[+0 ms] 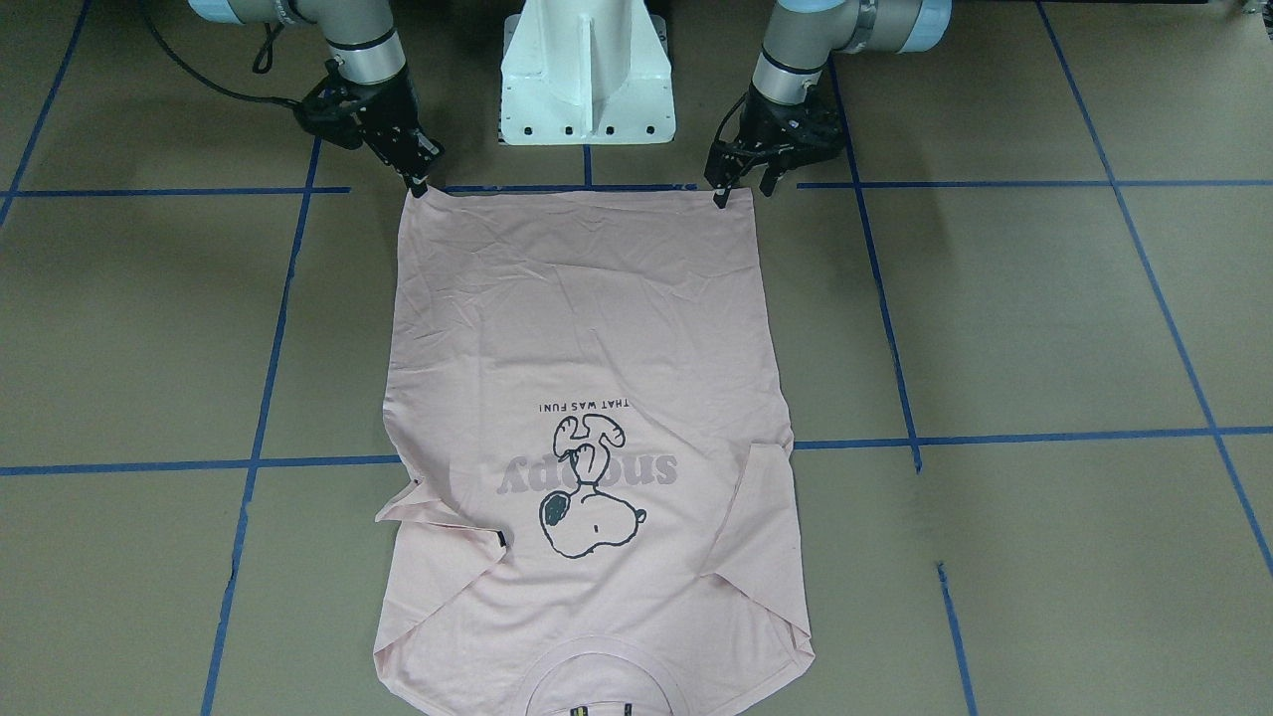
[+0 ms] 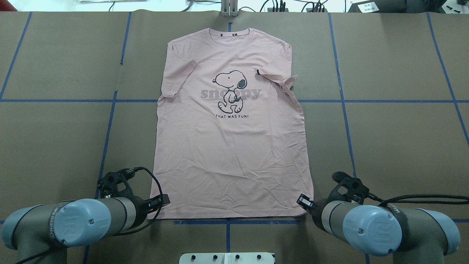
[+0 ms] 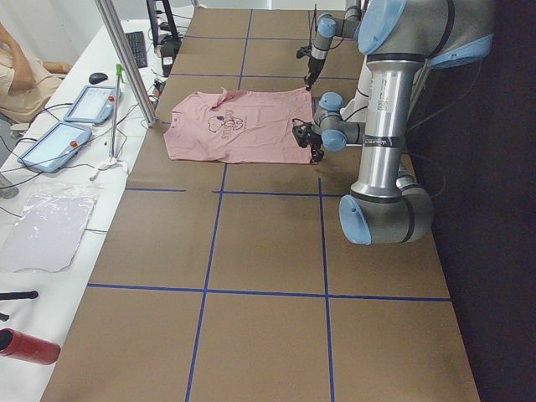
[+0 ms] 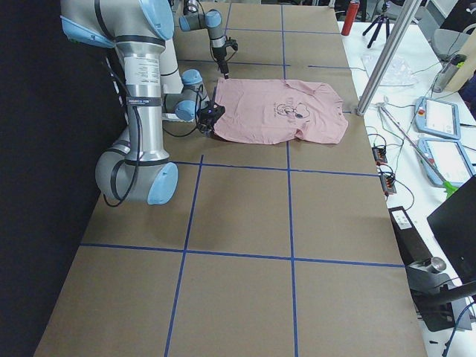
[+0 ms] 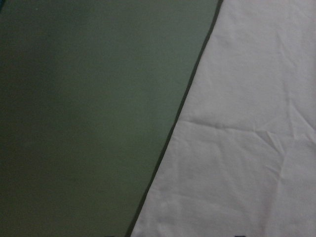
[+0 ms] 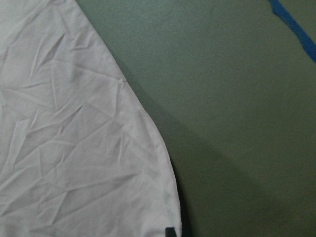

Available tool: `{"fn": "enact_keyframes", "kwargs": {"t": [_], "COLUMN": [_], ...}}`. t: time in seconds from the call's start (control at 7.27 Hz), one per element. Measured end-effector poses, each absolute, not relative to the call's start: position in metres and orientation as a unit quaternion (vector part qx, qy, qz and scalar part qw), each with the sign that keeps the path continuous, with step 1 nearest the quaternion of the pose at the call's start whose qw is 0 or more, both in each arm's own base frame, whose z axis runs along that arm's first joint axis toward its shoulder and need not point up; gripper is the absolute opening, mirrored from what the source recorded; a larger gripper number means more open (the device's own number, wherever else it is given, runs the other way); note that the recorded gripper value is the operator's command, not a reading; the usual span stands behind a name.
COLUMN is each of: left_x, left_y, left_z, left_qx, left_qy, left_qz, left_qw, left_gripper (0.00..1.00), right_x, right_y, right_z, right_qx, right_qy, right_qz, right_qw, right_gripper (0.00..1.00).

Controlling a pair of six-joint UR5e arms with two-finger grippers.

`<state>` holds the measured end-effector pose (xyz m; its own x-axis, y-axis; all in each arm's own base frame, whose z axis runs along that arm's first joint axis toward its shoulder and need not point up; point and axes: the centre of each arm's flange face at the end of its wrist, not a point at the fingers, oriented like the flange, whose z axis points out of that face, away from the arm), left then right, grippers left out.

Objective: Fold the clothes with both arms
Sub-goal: 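Grasp the hem corners with both grippers, then lift the hem with both grippers and fold it toward the collar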

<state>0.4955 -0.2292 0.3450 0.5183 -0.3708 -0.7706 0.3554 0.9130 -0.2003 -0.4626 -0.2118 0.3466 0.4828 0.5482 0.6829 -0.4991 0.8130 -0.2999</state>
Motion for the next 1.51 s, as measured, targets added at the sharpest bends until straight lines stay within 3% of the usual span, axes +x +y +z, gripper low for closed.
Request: {"fn": "enact_keyframes", "kwargs": {"t": [0.14,0.28,0.41,1.24,1.51], "left_x": [0.499,0.500,0.501,0.496,0.481], "left_y": [-0.227,-0.226,-0.225,-0.212,-0.187], "left_z": [0.349,0.351,0.352,0.331,0.301], "left_qx": [-0.011,-0.013,-0.014,-0.031,-0.058], "left_qy": [0.440,0.438,0.437,0.455,0.460], "left_qz": [-0.208,-0.209,-0.210,-0.216,-0.225], "left_qw": [0.873,0.874,0.874,0.863,0.857], "left_gripper": [0.66,0.41,0.00,0.00,0.00], "right_x": [-0.463,-0.463,-0.463,-0.458,-0.426], "right_y": [-0.212,-0.212,-0.211,-0.206,-0.170], "right_z": [0.347,0.346,0.346,0.339,0.332], "right_qx": [-0.030,-0.030,-0.030,-0.037,-0.056], "right_qy": [-0.408,-0.408,-0.408,-0.414,-0.421], "right_qz": [0.304,0.304,0.304,0.299,0.270], "right_qw": [0.860,0.860,0.860,0.859,0.864], "right_gripper": [0.00,0.00,0.00,0.00,0.00]}}
